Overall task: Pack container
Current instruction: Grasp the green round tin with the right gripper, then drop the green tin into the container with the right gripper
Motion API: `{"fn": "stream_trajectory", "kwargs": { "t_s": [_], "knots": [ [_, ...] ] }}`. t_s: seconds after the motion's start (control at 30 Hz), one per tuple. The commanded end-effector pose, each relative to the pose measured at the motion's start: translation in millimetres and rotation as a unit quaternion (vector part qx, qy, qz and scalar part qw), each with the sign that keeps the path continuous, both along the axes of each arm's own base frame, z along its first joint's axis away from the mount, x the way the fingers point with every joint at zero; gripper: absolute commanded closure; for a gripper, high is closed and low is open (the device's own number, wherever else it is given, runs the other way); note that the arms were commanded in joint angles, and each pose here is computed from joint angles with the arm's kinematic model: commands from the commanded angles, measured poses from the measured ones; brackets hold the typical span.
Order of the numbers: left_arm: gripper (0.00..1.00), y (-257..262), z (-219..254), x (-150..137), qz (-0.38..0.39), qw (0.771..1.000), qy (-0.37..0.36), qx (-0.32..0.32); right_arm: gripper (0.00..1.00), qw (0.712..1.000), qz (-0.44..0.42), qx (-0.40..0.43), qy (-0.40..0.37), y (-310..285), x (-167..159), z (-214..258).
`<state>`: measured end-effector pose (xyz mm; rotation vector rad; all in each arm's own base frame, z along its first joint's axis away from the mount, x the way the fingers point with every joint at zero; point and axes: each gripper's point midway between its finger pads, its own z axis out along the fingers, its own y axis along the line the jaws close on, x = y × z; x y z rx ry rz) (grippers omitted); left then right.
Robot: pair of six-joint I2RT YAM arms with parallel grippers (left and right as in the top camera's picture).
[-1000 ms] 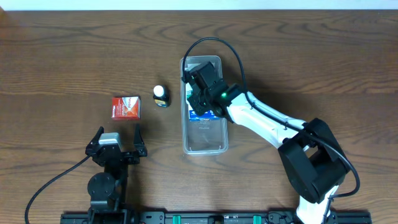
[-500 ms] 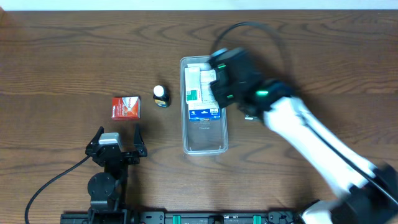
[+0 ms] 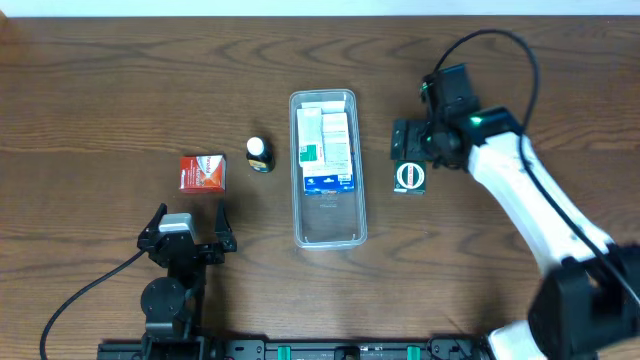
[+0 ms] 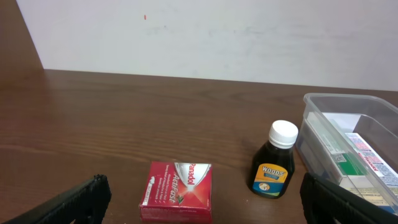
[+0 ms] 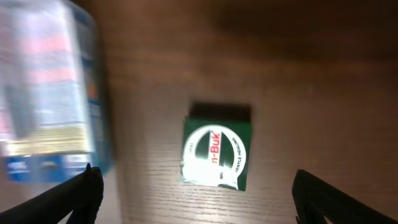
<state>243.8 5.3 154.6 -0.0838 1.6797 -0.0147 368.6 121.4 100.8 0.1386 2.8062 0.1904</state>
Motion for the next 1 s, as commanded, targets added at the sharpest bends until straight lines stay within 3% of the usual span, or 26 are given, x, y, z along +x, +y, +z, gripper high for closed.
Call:
{"fn": "stream_trajectory", "kwargs": {
  "t_s": [0.0,0.33,0.43,0.53,0.67,0.97],
  "knots": [
    [0.02,2,-19,0,0.005,1.000,0.024,0.004,0.05,0.999,-0.013,-0.008,0.049,3,-10,-33],
    [0.02,2,-19,0,0.005,1.000,0.024,0.004,0.07,0.991,-0.042,-0.044,0.121,-7,-16,-96],
    [0.02,2,-19,0,0.005,1.000,0.024,0.004,0.16,0.990,-0.040,-0.047,0.129,-6,-18,-104],
    [0.02,2,-19,0,0.005,1.000,0.024,0.004,0.37,0.990,-0.038,-0.046,0.125,-5,-17,-102],
    [0.02,2,-19,0,0.005,1.000,0.024,0.004,0.52,0.994,-0.038,-0.037,0.100,-3,-9,-85],
    [0.02,2,-19,0,0.005,1.000,0.024,0.004,0.51,0.998,0.034,0.003,-0.043,33,5,29]
  ]
}}
